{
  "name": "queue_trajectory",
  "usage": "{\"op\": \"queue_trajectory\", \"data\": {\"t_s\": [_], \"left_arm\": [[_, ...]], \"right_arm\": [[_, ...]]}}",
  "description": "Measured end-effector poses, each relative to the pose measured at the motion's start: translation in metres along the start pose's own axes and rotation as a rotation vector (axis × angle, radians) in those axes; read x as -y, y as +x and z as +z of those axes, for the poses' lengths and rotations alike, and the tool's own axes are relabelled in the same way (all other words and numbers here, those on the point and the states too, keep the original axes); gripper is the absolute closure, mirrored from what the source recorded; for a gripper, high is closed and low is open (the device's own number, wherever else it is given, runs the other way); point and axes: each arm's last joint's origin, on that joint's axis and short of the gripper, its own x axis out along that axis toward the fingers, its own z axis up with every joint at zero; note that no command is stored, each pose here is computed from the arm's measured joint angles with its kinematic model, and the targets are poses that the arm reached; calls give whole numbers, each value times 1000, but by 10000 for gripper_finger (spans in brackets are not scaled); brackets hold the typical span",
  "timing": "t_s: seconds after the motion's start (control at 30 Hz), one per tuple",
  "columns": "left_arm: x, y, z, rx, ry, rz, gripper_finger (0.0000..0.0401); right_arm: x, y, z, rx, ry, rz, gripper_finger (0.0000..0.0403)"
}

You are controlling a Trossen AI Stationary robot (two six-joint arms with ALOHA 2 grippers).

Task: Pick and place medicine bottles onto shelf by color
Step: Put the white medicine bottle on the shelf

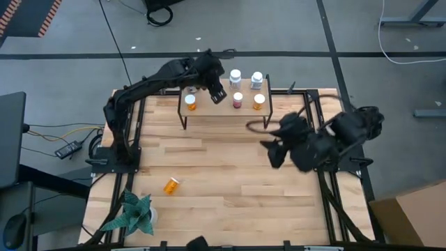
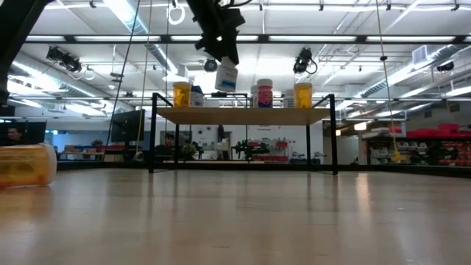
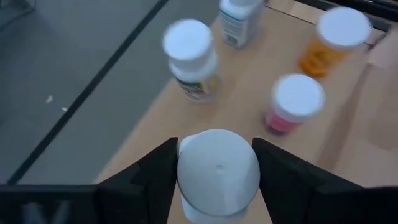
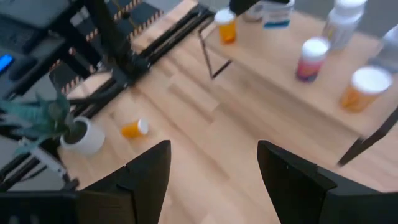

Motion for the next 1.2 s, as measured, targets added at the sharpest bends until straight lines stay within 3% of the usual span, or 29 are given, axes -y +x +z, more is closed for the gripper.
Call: {"op": "queue_trajectory", "data": {"t_s": [0.23,0.6,0.8,1.2], "left_arm": [[-26,12,3,30,84,-125,206],[-56,27,-1,38,240,-248,196],[-72,39,-4,48,227,-333,208],[-76,57,-8,44,323,-384,201]], "right_arm": [[24,-7,23,46,4,-16,156],[29,-5,28,55,-14,-33,156],[31,-2,31,60,-12,-49,156],[36,4,38,66,-15,-82,156]]}}
